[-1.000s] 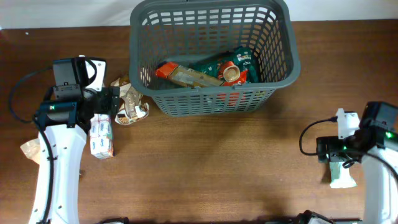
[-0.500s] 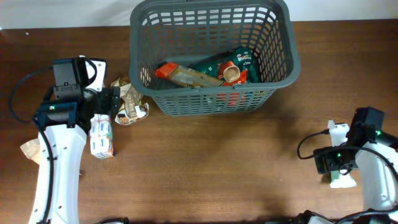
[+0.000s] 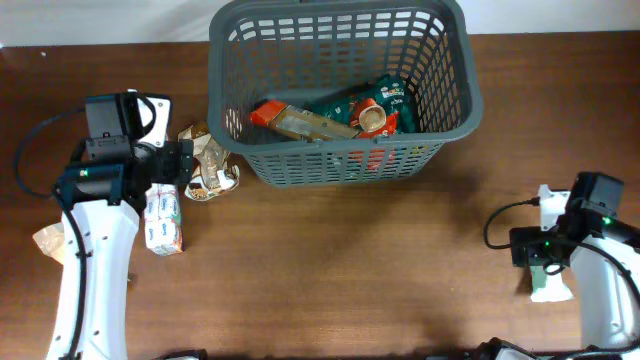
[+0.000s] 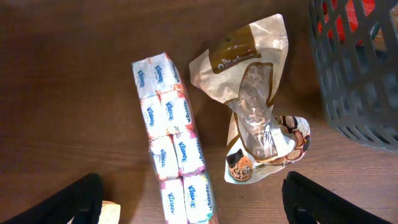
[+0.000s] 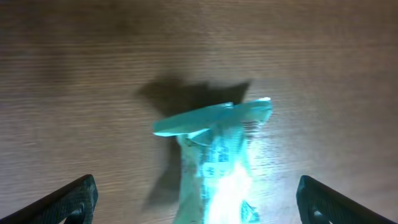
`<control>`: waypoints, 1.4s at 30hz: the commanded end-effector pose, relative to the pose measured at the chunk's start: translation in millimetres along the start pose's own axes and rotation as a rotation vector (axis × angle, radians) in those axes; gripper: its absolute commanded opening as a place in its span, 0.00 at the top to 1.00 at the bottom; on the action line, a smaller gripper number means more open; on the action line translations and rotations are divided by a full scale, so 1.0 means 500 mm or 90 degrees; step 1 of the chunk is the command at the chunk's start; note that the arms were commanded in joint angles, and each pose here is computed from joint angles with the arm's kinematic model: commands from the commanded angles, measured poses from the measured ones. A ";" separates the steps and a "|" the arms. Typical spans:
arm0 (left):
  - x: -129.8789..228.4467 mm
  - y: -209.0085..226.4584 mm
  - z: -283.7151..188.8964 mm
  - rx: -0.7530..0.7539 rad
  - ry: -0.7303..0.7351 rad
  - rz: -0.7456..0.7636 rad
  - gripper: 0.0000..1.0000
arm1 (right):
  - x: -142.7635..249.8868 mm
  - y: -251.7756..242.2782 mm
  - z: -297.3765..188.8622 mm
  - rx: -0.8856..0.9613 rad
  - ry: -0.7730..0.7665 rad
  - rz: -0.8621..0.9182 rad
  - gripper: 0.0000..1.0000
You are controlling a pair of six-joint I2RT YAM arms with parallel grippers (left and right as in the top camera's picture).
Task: Pack container
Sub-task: 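Lower the right gripper onto the mint-green snack and grasp it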
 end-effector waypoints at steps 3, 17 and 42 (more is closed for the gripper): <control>0.003 -0.004 0.005 0.012 0.004 0.009 0.14 | 0.040 -0.030 0.018 0.012 0.028 0.034 0.01; 0.005 -0.004 0.005 0.013 0.006 0.008 0.14 | 0.039 -0.039 0.061 0.001 0.000 0.028 0.04; 0.028 -0.012 0.004 0.024 0.038 0.011 0.14 | 0.036 -0.042 0.126 -0.013 0.029 0.091 0.25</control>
Point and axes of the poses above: each gripper's point midway between its finger pads, its own z axis out along the fingers, its own y axis along the line the jaws close on, x = y × z, the point moved 2 cm from there along -z, back along the fingers, and after that the axes turned 6 degrees about z, right-handed, at the moved point
